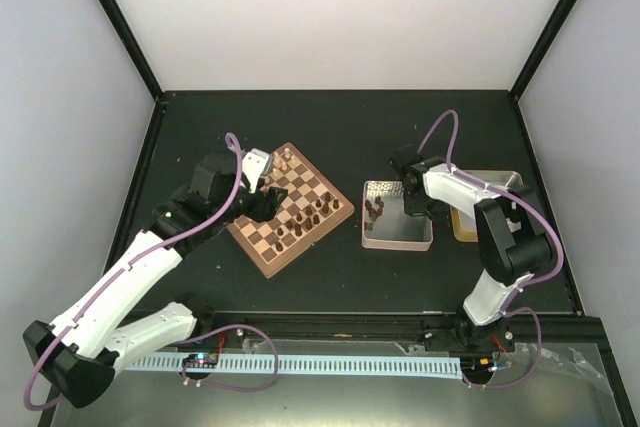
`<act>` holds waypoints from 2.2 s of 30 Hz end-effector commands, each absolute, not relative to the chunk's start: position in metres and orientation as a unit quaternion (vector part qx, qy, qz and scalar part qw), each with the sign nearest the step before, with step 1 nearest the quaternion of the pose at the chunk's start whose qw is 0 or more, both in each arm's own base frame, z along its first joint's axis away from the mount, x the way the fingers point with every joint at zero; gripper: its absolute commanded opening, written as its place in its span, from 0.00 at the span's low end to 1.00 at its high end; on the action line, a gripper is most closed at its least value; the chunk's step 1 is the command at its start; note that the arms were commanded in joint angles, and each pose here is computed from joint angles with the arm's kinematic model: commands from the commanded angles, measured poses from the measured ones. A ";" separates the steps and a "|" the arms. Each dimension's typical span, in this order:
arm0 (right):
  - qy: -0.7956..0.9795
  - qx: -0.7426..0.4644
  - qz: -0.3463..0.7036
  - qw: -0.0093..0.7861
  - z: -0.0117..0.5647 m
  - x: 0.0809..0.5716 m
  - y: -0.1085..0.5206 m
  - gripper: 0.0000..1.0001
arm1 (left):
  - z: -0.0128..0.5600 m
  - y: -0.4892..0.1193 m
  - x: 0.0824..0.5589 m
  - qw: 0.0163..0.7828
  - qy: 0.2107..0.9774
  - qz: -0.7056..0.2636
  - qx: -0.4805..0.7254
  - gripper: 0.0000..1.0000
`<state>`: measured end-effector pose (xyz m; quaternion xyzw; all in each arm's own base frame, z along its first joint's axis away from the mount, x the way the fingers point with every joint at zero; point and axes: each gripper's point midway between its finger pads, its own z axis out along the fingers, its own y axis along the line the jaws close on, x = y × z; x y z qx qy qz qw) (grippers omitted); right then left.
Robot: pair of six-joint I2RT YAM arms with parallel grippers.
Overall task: Set up the chess pieces on the board
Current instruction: Adjust the storage box at the center of the board, then pick up the chess piece from the storage box.
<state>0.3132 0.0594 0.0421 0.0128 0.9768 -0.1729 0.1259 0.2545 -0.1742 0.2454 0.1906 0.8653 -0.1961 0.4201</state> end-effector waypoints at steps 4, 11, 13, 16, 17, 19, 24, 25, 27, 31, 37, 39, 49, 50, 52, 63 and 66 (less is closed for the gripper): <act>0.973 0.083 -0.138 0.163 0.052 0.318 0.061 0.22 | 0.251 -0.177 0.259 0.429 0.859 -0.203 0.192 0.66; 0.966 0.077 -0.079 0.236 0.109 0.332 0.076 0.48 | 0.254 -0.179 0.260 0.429 0.858 -0.210 0.189 0.66; 0.964 0.071 -0.053 0.249 0.120 0.335 0.084 0.50 | 0.256 -0.179 0.261 0.432 0.857 -0.211 0.187 0.66; 0.965 0.066 -0.003 0.252 0.122 0.336 0.101 0.51 | 0.258 -0.180 0.261 0.436 0.854 -0.214 0.185 0.66; 0.966 0.067 0.010 0.250 0.118 0.337 0.106 0.50 | 0.259 -0.180 0.262 0.437 0.853 -0.216 0.185 0.66; 0.968 0.070 0.021 0.239 0.109 0.335 0.113 0.47 | 0.259 -0.180 0.262 0.438 0.852 -0.217 0.185 0.66; 0.977 0.056 0.025 0.203 0.078 0.322 0.127 0.41 | 0.256 -0.181 0.261 0.434 0.854 -0.217 0.186 0.66; 0.979 0.047 0.031 0.196 0.072 0.319 0.133 0.42 | 0.256 -0.181 0.261 0.434 0.855 -0.217 0.186 0.66; 0.981 0.022 0.055 0.185 0.064 0.316 0.149 0.44 | 0.255 -0.181 0.262 0.432 0.855 -0.216 0.186 0.66; 0.979 -0.039 0.104 0.169 0.054 0.314 0.188 0.47 | 0.255 -0.182 0.262 0.432 0.855 -0.216 0.188 0.66; 0.981 -0.019 0.102 0.162 0.041 0.321 0.197 0.40 | 0.253 -0.180 0.262 0.432 0.857 -0.212 0.187 0.66; 0.983 -0.005 0.090 0.157 0.036 0.321 0.194 0.36 | 0.253 -0.180 0.262 0.432 0.857 -0.212 0.187 0.66; 0.988 0.004 0.046 0.144 0.017 0.316 0.185 0.34 | 0.252 -0.181 0.263 0.429 0.857 -0.212 0.189 0.66; 0.989 0.005 0.039 0.144 0.015 0.317 0.183 0.34 | 0.252 -0.181 0.263 0.429 0.857 -0.213 0.189 0.66; 0.989 0.007 0.020 0.147 0.013 0.319 0.178 0.33 | 0.252 -0.181 0.263 0.429 0.857 -0.213 0.189 0.66; 0.986 -0.017 0.024 0.166 0.012 0.335 0.187 0.40 | 0.252 -0.181 0.263 0.428 0.858 -0.215 0.188 0.66; 0.985 -0.021 0.016 0.172 0.009 0.339 0.186 0.36 | 0.251 -0.181 0.263 0.427 0.858 -0.214 0.188 0.66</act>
